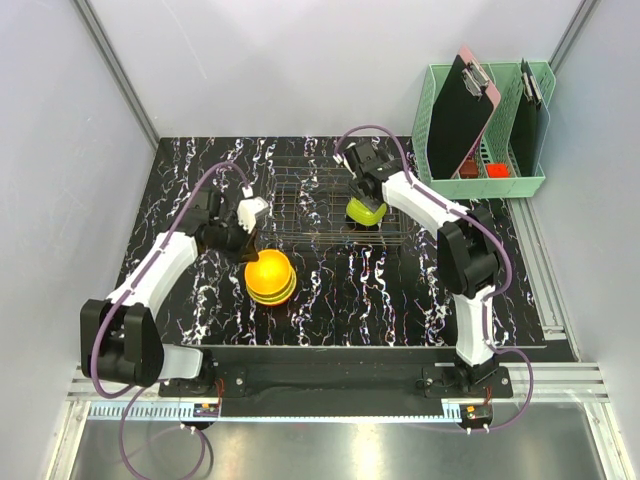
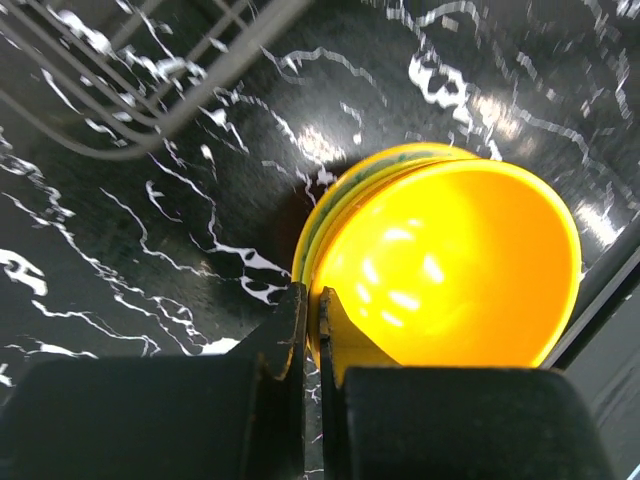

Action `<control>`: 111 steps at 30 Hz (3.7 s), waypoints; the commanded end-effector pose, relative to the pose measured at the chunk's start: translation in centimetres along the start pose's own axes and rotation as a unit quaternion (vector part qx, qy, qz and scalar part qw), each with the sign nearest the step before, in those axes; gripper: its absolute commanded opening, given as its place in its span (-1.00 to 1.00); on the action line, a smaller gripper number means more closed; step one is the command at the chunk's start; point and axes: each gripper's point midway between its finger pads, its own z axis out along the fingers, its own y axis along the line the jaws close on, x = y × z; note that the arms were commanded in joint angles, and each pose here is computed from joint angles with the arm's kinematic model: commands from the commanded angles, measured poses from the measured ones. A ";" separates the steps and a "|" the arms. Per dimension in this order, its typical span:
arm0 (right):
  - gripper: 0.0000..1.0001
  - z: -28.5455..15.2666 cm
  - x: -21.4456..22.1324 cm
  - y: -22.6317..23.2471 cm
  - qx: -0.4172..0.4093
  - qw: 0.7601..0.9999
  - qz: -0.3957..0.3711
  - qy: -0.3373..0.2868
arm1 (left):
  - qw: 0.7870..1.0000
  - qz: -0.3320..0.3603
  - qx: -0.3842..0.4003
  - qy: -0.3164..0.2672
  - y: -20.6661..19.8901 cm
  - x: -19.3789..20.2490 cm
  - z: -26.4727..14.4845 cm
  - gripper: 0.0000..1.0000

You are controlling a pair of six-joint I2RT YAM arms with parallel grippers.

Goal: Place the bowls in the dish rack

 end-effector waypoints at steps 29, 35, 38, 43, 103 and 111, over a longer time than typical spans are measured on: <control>0.90 3.7 -4.9 2.3 0.005 1.000 0.015 -0.020 | 0.991 0.037 -0.002 -0.130 -1.9 -7.3 -5.1 -1.00; 0.91 4.1 -5.4 4.3 -0.005 1.000 0.002 -0.021 | 0.991 0.037 0.001 -0.130 -2.1 -7.2 -5.1 -1.00; 0.90 4.6 -5.7 4.1 0.008 1.000 0.002 -0.019 | 0.991 0.036 0.002 -0.131 -2.1 -7.2 -5.2 -1.00; 0.89 4.7 -6.6 2.7 0.047 0.999 0.012 -0.018 | 0.990 0.037 0.008 -0.134 -2.4 -7.3 -5.2 -1.00; 1.00 -27.7 -5.1 11.8 -0.840 0.500 0.193 -0.084 | 0.961 0.168 0.003 -0.221 -8.7 -17.8 -8.2 -1.00; 0.99 -27.4 -5.8 12.3 -0.859 0.471 0.193 -0.065 | 0.960 0.167 -0.029 -0.223 -7.8 -18.2 -8.3 -1.00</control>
